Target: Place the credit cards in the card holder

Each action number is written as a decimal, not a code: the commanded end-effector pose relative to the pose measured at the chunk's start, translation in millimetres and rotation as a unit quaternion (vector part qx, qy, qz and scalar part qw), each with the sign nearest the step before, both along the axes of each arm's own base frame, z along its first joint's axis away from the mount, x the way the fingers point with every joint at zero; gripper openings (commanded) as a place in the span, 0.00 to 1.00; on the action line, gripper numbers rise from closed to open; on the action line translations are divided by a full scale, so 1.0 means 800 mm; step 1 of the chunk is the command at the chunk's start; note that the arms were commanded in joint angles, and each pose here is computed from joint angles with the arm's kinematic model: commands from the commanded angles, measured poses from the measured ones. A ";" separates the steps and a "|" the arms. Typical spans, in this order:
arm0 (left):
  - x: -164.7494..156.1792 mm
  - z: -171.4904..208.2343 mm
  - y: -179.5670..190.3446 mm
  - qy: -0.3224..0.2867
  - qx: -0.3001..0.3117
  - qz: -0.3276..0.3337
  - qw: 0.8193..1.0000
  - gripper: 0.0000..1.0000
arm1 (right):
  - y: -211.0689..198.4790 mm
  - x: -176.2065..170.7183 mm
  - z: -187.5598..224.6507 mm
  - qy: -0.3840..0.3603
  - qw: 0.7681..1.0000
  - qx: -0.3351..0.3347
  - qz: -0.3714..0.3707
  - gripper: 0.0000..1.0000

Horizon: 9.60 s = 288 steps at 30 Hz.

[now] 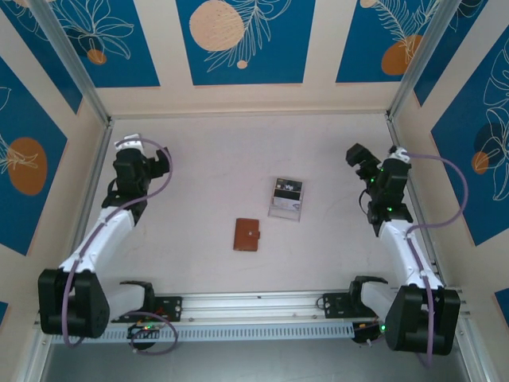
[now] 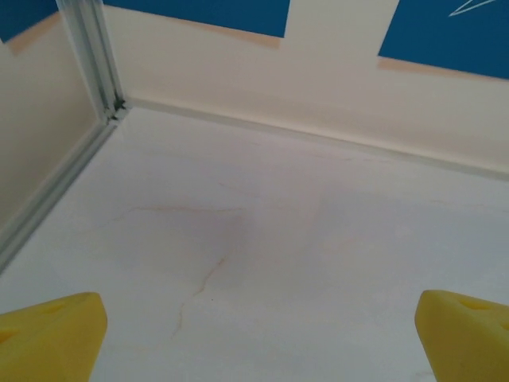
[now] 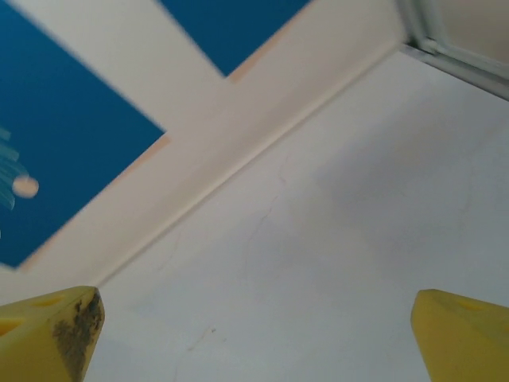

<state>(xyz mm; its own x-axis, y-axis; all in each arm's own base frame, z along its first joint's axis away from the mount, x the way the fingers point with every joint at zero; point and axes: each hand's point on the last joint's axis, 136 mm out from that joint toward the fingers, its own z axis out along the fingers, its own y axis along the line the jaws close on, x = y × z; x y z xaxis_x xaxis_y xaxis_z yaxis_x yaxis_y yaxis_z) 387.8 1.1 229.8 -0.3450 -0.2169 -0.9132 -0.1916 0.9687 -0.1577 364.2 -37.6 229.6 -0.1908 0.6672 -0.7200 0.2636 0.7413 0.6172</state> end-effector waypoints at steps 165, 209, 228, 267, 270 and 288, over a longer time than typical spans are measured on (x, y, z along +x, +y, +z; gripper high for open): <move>-0.283 -0.318 -0.333 0.298 -0.067 -0.221 0.926 0.06 | 0.334 -0.179 -0.253 0.403 0.834 -0.105 0.363 0.00; -0.266 -0.236 -0.324 0.298 -0.082 -0.296 0.904 0.02 | 0.339 -0.180 -0.252 0.386 0.831 -0.051 0.398 0.34; -0.262 -0.272 -0.347 0.320 -0.095 -0.303 0.892 0.00 | 0.376 -0.189 -0.261 0.386 0.798 -0.049 0.460 0.41; -0.253 -0.305 -0.374 0.337 -0.091 -0.306 0.885 0.00 | 0.409 -0.196 -0.192 0.312 0.780 -0.067 0.539 0.38; -0.252 -0.305 -0.374 0.336 -0.088 -0.306 0.886 0.00 | 0.412 -0.198 -0.190 0.314 0.771 -0.070 0.549 0.40; -0.226 -0.279 -0.396 0.312 -0.092 -0.323 0.889 0.00 | 0.406 -0.198 -0.193 0.333 0.773 -0.026 0.539 0.25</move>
